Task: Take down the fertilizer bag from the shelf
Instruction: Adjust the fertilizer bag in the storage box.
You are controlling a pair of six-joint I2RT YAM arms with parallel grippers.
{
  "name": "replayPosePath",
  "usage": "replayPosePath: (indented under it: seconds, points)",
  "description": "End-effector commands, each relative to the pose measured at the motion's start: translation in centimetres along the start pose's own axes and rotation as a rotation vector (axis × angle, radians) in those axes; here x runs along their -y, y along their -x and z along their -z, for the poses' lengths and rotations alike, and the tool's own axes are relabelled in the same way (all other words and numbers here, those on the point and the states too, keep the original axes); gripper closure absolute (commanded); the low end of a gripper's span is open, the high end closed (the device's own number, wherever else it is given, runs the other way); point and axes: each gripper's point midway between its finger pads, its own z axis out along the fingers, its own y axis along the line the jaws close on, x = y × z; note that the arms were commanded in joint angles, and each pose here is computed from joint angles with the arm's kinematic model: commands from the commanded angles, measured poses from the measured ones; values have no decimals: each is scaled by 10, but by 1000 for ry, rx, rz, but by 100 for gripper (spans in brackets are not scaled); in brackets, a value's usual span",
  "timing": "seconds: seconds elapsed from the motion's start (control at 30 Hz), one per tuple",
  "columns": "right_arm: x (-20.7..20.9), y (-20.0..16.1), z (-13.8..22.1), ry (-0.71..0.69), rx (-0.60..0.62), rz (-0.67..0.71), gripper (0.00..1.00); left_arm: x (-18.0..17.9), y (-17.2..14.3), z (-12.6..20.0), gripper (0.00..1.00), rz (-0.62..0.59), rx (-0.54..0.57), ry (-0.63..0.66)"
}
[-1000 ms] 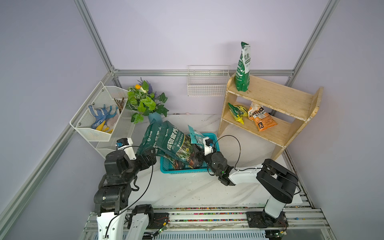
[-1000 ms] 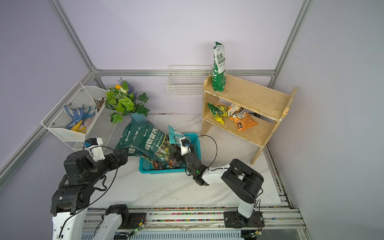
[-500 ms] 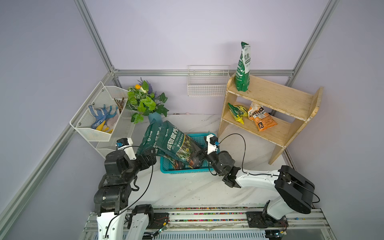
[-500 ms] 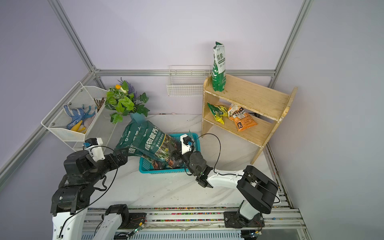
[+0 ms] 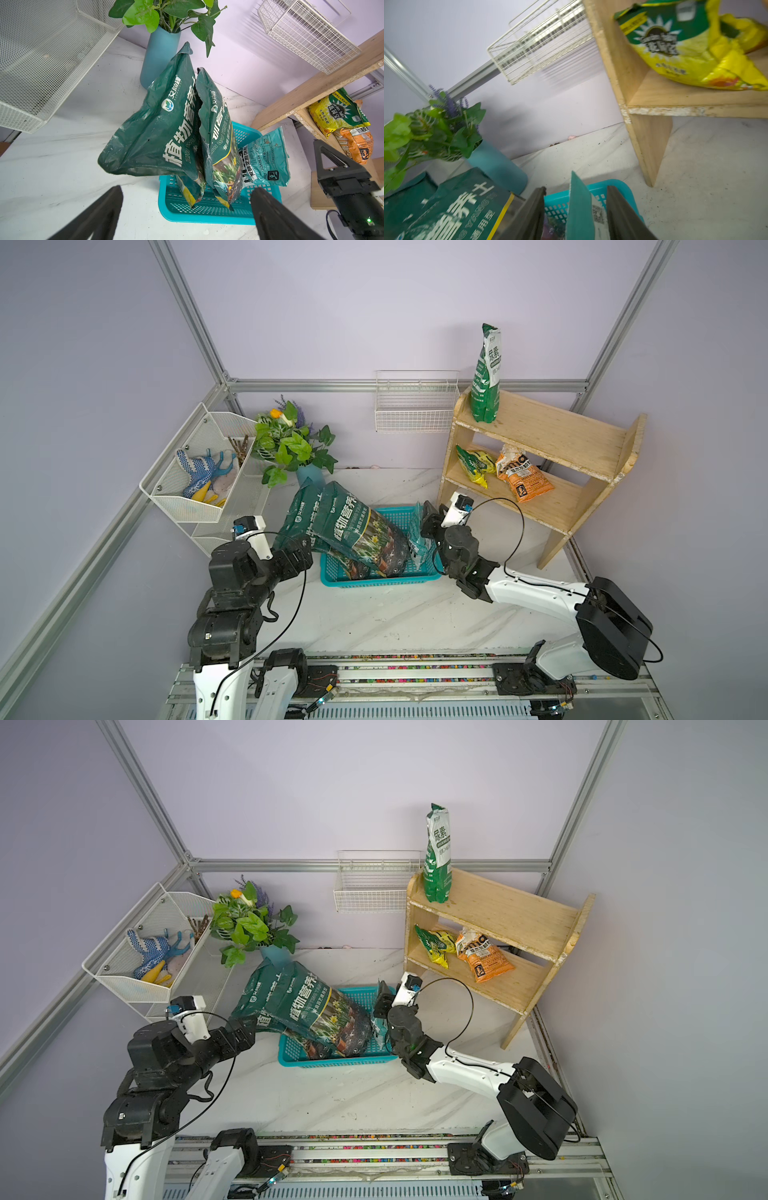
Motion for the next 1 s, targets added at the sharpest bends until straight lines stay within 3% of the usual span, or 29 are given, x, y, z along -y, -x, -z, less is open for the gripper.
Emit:
replayPosePath:
  seconds: [0.0,0.23,0.43,0.6,0.77,0.97]
  points:
    - [29,-17,-3,-73,-56,-92,55,-4,-11,-7,0,10,-22,0]
    - [20,-83,-24,-11,-225,-127,63,-4,-11,-7,0,11,-22,1]
    - [-10,-136,-29,133,-390,-218,70,-4,-11,-7,0,9,-21,-1]
    - [-51,-153,-20,247,-435,-175,71,-4,-11,-7,0,9,-21,-2]
    - [-63,-163,-15,226,-436,-73,71,-4,-11,-7,0,10,-23,-1]
    - [-63,-182,-17,217,-472,-60,72,-4,-11,-7,0,9,-21,-2]
